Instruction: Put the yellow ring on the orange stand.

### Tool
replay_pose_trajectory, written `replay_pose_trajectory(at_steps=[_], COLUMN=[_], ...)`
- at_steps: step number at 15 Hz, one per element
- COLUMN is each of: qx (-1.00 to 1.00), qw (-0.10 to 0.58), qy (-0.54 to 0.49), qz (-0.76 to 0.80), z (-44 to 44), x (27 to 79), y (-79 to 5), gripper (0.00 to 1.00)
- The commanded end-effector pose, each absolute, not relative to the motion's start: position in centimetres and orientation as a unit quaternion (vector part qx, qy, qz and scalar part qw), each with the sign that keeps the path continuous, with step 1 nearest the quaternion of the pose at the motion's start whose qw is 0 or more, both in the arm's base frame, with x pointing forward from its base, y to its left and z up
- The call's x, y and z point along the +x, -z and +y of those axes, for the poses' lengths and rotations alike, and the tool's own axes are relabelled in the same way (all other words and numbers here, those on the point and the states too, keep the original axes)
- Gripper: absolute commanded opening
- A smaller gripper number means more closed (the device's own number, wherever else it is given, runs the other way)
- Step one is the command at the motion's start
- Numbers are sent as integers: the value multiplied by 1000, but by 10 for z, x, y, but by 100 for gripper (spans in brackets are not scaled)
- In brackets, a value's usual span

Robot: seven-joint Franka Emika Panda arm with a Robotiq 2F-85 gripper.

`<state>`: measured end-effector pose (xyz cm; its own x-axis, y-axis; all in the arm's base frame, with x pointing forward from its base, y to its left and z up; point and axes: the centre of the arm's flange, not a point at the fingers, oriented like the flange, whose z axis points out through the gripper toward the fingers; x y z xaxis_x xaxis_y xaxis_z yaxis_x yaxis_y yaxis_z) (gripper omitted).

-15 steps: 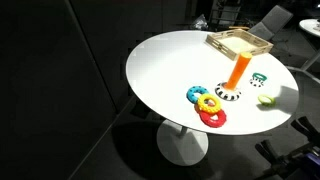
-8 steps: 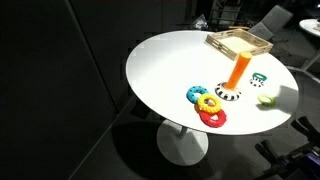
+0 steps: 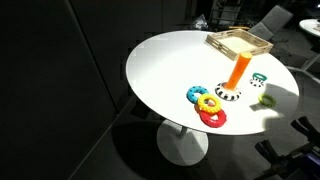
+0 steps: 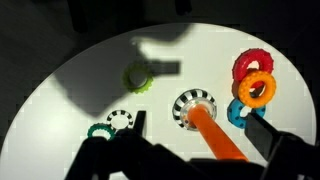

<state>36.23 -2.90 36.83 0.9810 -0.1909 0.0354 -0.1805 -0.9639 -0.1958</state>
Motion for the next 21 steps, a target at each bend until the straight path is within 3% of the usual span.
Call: replay_pose_trajectory(at_steps=[1,9,21], qx=[-995,-996,-998], qw=[74,63,48], qy=[8,-10,-1], qz=[69,54,34], z=[-25,-18,-26], x=[394,397,401], y=[-351,-335,-240], gripper=[100,100,100])
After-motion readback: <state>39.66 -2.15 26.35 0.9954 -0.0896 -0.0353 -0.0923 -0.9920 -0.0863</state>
